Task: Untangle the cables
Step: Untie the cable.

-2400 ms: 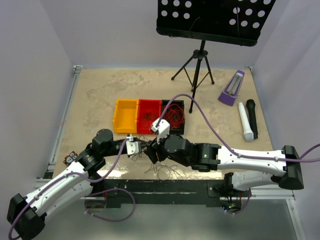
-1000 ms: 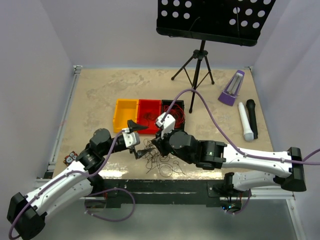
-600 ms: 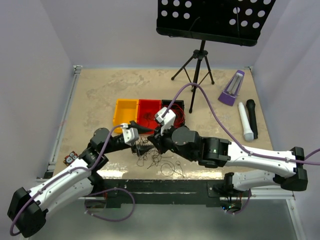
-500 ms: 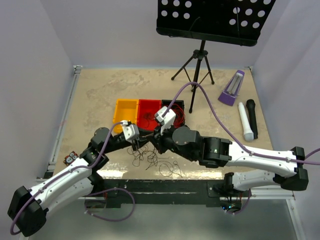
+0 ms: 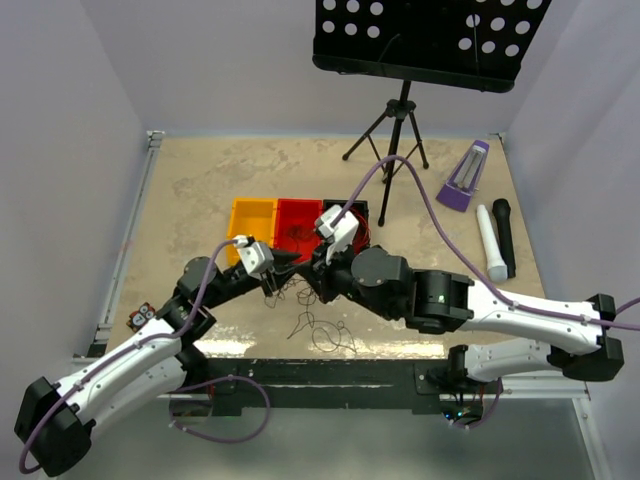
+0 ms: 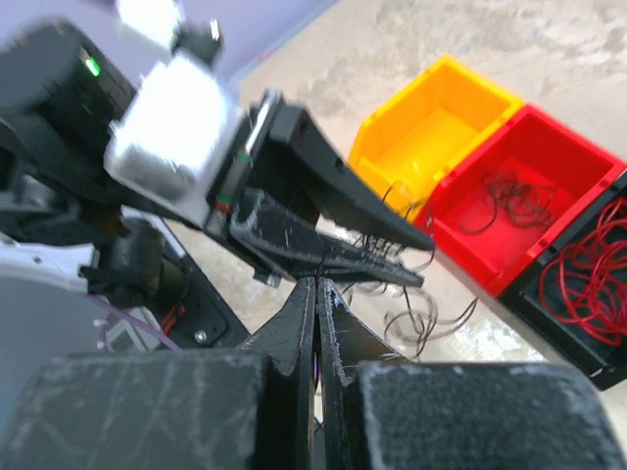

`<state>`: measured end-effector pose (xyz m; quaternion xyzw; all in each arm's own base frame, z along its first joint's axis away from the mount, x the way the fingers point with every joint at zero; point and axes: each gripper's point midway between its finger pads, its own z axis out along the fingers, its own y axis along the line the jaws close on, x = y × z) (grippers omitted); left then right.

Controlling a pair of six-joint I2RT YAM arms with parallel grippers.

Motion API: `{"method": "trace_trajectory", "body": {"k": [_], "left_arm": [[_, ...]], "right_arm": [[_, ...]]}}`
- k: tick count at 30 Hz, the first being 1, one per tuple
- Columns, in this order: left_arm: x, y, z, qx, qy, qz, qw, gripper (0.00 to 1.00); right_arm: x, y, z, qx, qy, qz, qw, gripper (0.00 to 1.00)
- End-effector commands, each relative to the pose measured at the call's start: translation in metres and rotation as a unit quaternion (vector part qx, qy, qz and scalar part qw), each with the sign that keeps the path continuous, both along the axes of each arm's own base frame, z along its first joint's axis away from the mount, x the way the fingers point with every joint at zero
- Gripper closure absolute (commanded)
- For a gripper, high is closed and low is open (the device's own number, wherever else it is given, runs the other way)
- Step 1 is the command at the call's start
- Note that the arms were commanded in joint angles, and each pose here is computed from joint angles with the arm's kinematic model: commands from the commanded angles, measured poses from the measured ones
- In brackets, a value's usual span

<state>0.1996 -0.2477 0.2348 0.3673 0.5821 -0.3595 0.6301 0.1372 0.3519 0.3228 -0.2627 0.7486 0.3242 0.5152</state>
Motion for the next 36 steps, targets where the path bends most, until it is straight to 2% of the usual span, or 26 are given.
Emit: {"method": "trace_trajectory", "body": {"k": [1, 17, 24, 25, 29, 32, 36], "left_arm": [[-0.004, 0.003, -0.014, 0.025, -0.027, -0.007, 0.999, 0.69], [-0.022, 0.004, -0.042, 0.079, -0.057, -0.057, 0.994, 0.71], [-0.022, 0.005, -0.045, 0.104, -0.077, -0.064, 0.99, 0.96], [-0.023, 0.006, -0.047, 0.114, -0.085, -0.068, 0.988, 1.0], [-0.021, 0.016, -0.063, 0.185, -0.131, -0.075, 0.971, 1.0], [-0.023, 0.029, -0.088, 0.253, -0.148, -0.088, 0.952, 1.0], [-0.03, 0.042, -0.114, 0.311, -0.169, -0.113, 0.928, 1.0]], "right_arm": [[0.006, -0.026, 0.078, 0.077, -0.039, -0.03, 0.996, 1.0], [0.023, -0.09, 0.169, 0.11, -0.103, -0.11, 0.983, 1.0], [0.026, -0.115, 0.189, 0.115, -0.111, -0.136, 0.978, 1.0], [0.027, -0.119, 0.192, 0.115, -0.111, -0.142, 0.977, 1.0], [0.03, -0.14, 0.204, 0.118, -0.115, -0.169, 0.972, 1.0], [0.032, -0.158, 0.215, 0.124, -0.12, -0.189, 0.967, 1.0], [0.033, -0.184, 0.233, 0.143, -0.129, -0.213, 0.958, 1.0]]}}
